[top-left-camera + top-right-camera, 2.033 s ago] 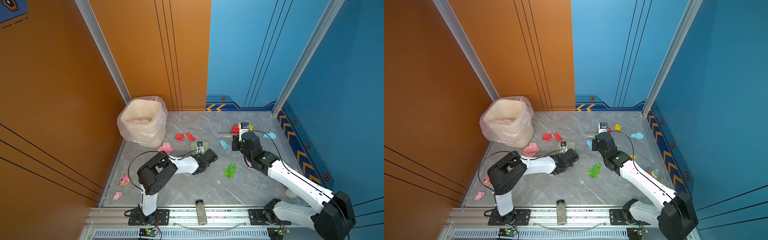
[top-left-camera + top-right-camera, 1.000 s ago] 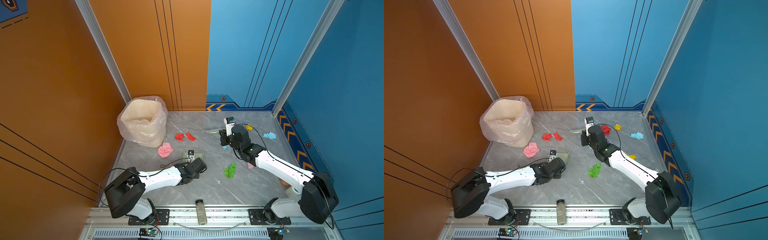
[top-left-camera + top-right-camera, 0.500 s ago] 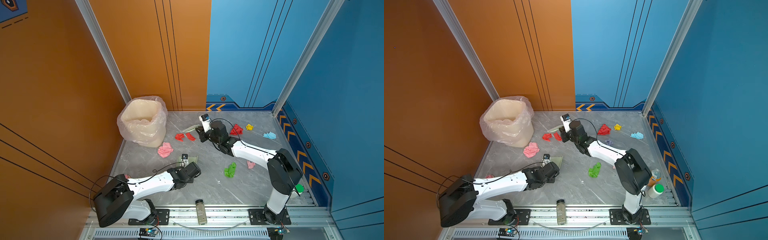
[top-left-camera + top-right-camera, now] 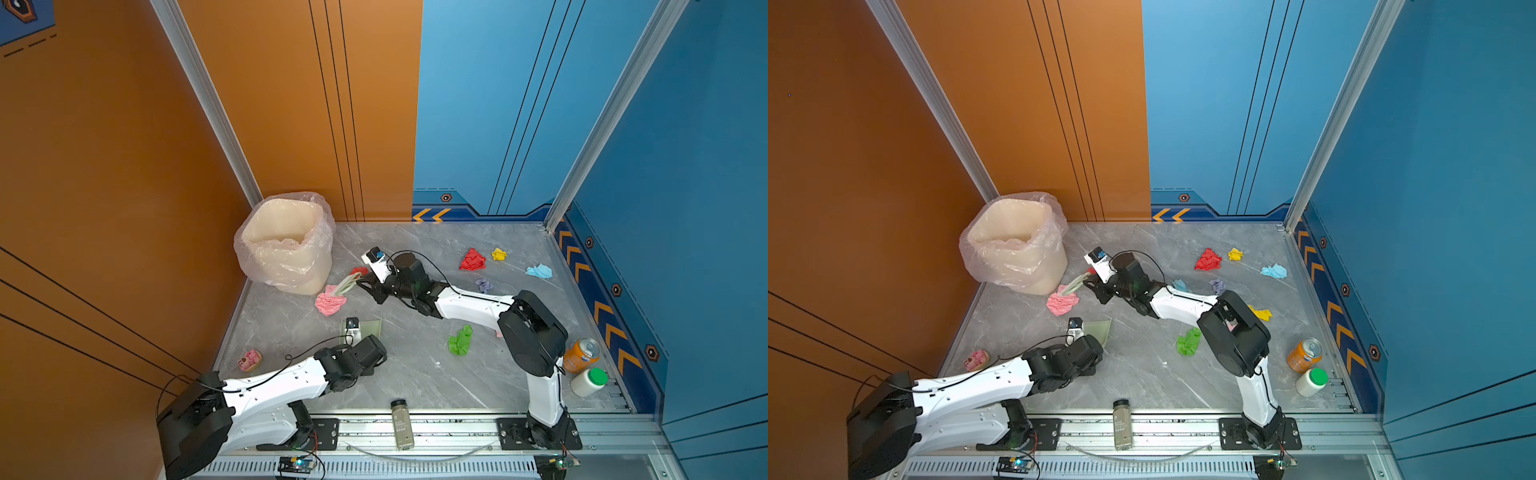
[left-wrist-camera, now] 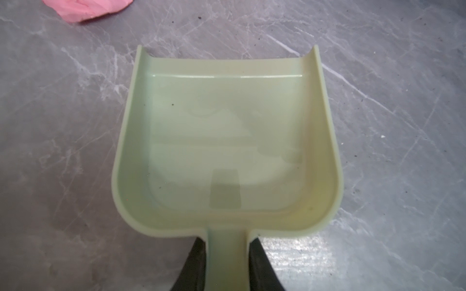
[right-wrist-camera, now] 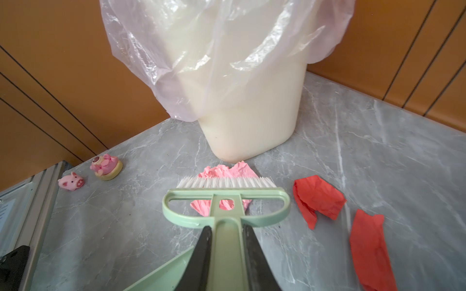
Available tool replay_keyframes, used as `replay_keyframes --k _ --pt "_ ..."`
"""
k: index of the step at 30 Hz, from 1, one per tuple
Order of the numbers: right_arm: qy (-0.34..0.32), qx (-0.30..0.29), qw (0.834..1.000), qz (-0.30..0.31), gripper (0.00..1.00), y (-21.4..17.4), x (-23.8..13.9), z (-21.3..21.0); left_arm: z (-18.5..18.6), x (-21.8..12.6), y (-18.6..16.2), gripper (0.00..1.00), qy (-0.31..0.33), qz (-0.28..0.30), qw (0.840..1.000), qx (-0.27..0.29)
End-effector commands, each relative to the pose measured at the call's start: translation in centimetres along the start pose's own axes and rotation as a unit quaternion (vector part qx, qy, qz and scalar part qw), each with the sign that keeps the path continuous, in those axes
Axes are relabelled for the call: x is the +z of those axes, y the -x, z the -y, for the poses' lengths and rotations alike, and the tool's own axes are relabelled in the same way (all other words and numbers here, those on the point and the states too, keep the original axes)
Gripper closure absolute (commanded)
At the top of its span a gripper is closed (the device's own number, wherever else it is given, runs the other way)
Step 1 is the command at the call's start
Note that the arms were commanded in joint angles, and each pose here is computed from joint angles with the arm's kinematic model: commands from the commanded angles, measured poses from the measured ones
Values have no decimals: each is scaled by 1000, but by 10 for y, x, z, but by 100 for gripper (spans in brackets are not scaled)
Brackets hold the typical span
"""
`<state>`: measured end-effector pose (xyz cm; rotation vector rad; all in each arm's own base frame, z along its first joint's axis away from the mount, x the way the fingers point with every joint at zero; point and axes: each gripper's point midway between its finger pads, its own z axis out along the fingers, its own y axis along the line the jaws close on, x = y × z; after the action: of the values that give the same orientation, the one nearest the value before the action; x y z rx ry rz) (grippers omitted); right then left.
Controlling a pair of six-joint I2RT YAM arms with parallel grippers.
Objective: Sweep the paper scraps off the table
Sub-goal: 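Sweep the pink paper with the brush toward the dustpan held by the left gripper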
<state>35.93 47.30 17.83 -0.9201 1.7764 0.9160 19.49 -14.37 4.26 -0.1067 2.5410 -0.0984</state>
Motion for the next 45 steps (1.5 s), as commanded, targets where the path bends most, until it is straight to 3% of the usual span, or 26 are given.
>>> replay_keyframes --k 1,9,16,23,33,40,45 --pt "20 -15 1000 15 100 9 16 -18 -12 1 -9 100 21 -7 1000 5" --pt "17 -7 1000 -22 100 -24 48 -23 -15 3 -16 100 26 -13 1000 2" --pt "-9 4 998 -58 100 -46 41 -4 -16 3 -15 100 26 -11 1000 1" --pt "-36 23 996 -79 100 -68 11 17 -17 3 -14 100 29 -8 1000 2" --pt "-48 13 993 -103 100 -76 -49 3 -19 1 -14 100 33 -9 999 5" --pt "-43 19 991 -127 100 -72 -83 -11 -23 0 -14 100 38 -11 999 9" --pt "-52 32 993 -100 100 -48 -98 -12 -23 -1 -12 100 37 -8 999 18"
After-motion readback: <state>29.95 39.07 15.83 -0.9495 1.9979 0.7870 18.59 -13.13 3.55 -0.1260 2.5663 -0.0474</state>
